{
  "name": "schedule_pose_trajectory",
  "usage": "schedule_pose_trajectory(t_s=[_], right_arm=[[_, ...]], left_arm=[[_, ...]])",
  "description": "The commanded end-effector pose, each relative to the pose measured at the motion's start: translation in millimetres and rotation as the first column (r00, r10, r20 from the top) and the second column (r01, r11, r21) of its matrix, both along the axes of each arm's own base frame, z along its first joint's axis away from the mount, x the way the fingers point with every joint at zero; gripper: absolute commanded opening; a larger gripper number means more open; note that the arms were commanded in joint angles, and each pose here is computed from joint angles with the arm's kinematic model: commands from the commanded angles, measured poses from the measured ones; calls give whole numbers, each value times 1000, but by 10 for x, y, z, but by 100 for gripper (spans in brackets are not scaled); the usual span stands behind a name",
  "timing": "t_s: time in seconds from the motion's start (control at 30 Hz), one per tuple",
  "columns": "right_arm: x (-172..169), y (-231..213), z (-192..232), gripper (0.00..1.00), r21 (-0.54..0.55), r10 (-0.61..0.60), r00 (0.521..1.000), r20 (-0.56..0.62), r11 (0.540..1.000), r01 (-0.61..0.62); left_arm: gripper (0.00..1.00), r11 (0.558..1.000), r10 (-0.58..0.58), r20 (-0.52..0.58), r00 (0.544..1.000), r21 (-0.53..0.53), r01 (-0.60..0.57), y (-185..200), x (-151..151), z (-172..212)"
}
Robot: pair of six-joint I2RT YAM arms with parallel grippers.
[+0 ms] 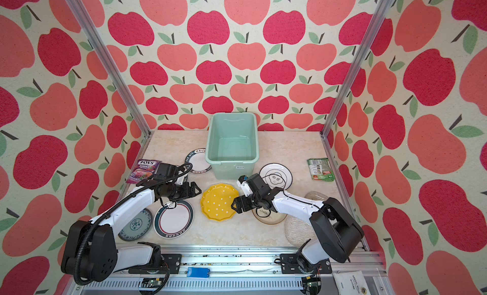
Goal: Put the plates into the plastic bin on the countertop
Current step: 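Move both grippers toward opposite edges of the yellow dotted plate, then close the right gripper on the plate rim while the left gripper braces it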
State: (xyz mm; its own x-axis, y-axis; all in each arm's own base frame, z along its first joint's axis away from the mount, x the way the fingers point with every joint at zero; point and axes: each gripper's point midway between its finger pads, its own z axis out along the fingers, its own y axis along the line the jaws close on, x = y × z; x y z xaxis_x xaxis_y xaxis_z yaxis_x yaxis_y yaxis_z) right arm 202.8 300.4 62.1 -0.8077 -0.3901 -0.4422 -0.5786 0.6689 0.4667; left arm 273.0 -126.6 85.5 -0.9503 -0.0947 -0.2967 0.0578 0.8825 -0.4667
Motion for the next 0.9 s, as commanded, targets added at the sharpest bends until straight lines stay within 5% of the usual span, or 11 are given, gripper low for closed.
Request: schedule_pose_trajectory(t_s=[0.0,0.7,0.87], right_arm=[[-16,186,54,84,7,64,998,-9,998,-64],[-39,104,-144,83,-80,-27,997,-72,997,22],[-34,189,-199,82,-86,-3,995,-103,996,-6]], left_arm=[[87,999,-31,-17,999,37,32,16,-55,-68],[69,986,-168,-105,980,5,169,-249,-88,-328],[56,981,-194,-157,968,-28,192,-314,-95,-426]])
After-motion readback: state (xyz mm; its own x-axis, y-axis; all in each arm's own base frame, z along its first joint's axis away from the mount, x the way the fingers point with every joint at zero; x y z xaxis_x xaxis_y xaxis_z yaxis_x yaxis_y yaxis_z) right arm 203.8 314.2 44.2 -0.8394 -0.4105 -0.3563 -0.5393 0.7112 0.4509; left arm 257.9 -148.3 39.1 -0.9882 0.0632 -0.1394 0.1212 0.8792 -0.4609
